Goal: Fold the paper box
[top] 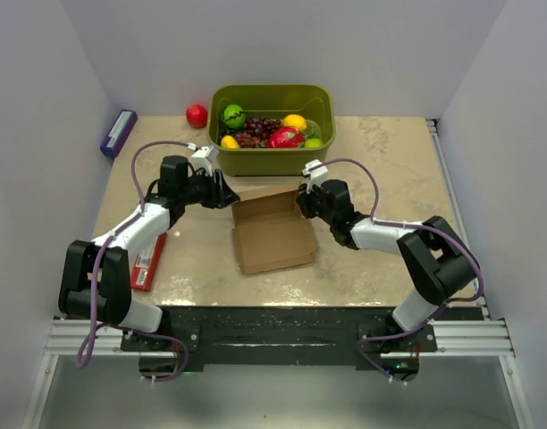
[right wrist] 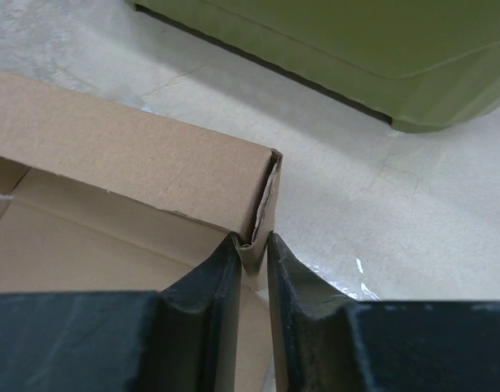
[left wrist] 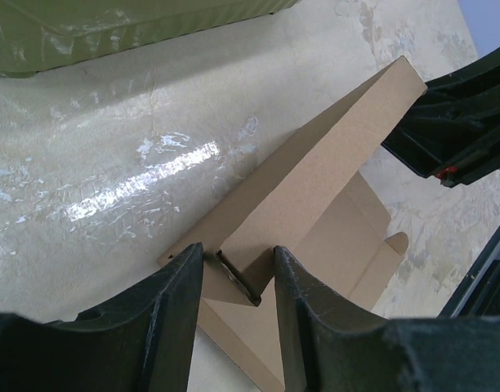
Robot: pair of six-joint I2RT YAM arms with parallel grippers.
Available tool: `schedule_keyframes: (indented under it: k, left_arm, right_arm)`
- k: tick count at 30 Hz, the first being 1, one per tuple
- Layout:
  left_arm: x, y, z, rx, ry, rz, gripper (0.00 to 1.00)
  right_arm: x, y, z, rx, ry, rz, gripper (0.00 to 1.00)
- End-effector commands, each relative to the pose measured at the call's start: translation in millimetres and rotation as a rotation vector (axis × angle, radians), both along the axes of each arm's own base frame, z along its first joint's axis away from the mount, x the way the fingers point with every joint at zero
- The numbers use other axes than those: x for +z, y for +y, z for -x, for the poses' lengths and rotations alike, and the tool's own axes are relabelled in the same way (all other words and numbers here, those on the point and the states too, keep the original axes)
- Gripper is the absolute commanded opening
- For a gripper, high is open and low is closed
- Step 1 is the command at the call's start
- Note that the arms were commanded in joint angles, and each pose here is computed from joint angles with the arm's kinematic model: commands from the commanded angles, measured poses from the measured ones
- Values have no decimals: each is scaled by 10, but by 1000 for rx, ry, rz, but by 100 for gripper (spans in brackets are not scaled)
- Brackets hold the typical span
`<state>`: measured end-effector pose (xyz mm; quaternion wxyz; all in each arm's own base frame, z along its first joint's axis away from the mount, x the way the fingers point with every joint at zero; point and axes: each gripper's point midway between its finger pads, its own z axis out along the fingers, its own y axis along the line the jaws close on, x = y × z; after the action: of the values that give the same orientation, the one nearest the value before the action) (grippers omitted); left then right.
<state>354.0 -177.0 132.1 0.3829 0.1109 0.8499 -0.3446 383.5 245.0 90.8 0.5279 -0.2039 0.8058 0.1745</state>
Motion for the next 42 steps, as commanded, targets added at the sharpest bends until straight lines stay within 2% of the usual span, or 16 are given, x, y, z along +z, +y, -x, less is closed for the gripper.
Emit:
schedule_keyframes:
  k: [1,7,10,11,12,14,16,19,24,26,30,36,42]
  left_arm:
    - [-85,-43,75,-42,32,-7,43]
    - [-27,-78,94,-60,11,1,45]
    - [71,-117,81,-80,-34,16,50]
    - [91,-124,89,-86,-43,21,53]
    - [172,-129,81,-90,-76,26,64]
    - [282,-118,72,-95,-127,19,73]
    - [532,-49,38,-57,-232,0,84]
    - [850,90,43,3,-375,-44,91]
    - [1113,174,224,17,-542,-124,92]
    - [1094,85,335,-21,-580,-171,92]
    - [1129,101,509,8,-642,-237,92]
    - [738,223,490,52,-492,-325,90]
    - [687,166,442,38,-467,-316,87]
  right_arm:
    - [160,81,-103,-83,-68,9,16]
    - [109,9,-151,-166,-52,51,0]
    - [93,-31,-123,-172,-42,67,0]
    - [76,-50,-101,-172,-32,77,0]
    - [103,-56,-92,-173,-33,76,0]
    - [93,-66,-41,-170,-9,72,0]
    - [153,-49,-6,-159,4,60,0]
    - [125,3,103,-128,70,40,0]
    - [112,20,251,-131,199,26,0]
    - [192,5,274,-153,239,13,0]
    - [393,-2,297,-161,277,-42,0]
    - [711,12,346,-166,284,-101,0]
    - [959,23,362,-165,267,-141,0]
